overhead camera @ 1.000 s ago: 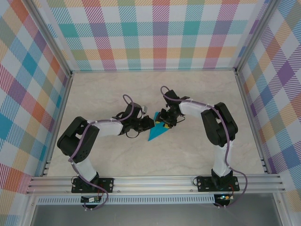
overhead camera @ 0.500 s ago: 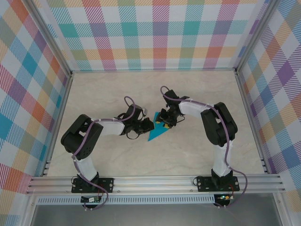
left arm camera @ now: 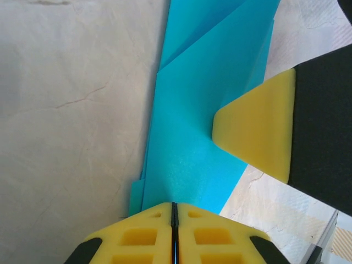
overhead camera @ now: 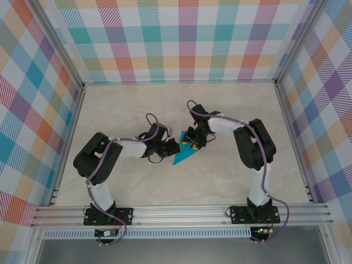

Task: Fold a paper plane with a square sheet of paper (pick it up from the middle)
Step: Fourth fold the wing at the center of the table.

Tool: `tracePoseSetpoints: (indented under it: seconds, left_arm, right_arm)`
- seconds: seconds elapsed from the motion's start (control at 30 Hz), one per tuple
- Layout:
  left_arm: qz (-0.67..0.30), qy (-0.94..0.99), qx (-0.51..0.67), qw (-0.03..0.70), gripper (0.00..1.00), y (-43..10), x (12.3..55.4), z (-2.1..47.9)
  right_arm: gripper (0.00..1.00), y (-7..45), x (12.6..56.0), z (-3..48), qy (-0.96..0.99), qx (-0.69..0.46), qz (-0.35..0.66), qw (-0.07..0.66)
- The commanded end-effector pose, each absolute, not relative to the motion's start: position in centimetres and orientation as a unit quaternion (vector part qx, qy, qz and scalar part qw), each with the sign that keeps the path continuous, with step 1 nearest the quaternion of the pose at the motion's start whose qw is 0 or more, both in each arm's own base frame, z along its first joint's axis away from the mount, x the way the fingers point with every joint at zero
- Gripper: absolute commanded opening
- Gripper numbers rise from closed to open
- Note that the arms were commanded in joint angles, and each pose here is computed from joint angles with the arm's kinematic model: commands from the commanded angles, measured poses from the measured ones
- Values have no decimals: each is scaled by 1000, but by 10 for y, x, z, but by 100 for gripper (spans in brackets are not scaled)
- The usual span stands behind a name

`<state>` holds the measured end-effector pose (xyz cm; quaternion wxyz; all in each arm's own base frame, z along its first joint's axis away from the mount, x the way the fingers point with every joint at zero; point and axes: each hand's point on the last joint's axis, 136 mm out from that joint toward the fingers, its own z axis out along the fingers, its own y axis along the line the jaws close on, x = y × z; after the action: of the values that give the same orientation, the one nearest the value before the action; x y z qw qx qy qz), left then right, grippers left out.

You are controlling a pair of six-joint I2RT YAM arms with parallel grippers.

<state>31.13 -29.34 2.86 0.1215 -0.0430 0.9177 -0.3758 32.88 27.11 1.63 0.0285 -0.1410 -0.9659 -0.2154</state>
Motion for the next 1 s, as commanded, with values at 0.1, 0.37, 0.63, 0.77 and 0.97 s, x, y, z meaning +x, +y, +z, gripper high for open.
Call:
tracePoseSetpoints:
  seconds: [0.1,0.37,0.63,0.77,0.97]
  left_arm:
    - [-360,924,-47,120,9,-288,316,24]
    - [-356,926,-47,117,9,-288,315,21]
    - [-355,927,-47,114,9,-287,313,19]
    - [-355,927,-46,112,9,-288,313,18]
    - [-352,928,-43,109,8,-288,313,16]
  right_arm:
    - [47,220,286,-56,-980,-165,-61,91]
    - [46,215,283,-61,-981,-164,-44,95]
    - [44,214,281,-66,-981,-163,-36,99]
    - [43,213,280,-67,-981,-164,-35,101]
    - [42,212,279,-68,-981,-162,-32,101]
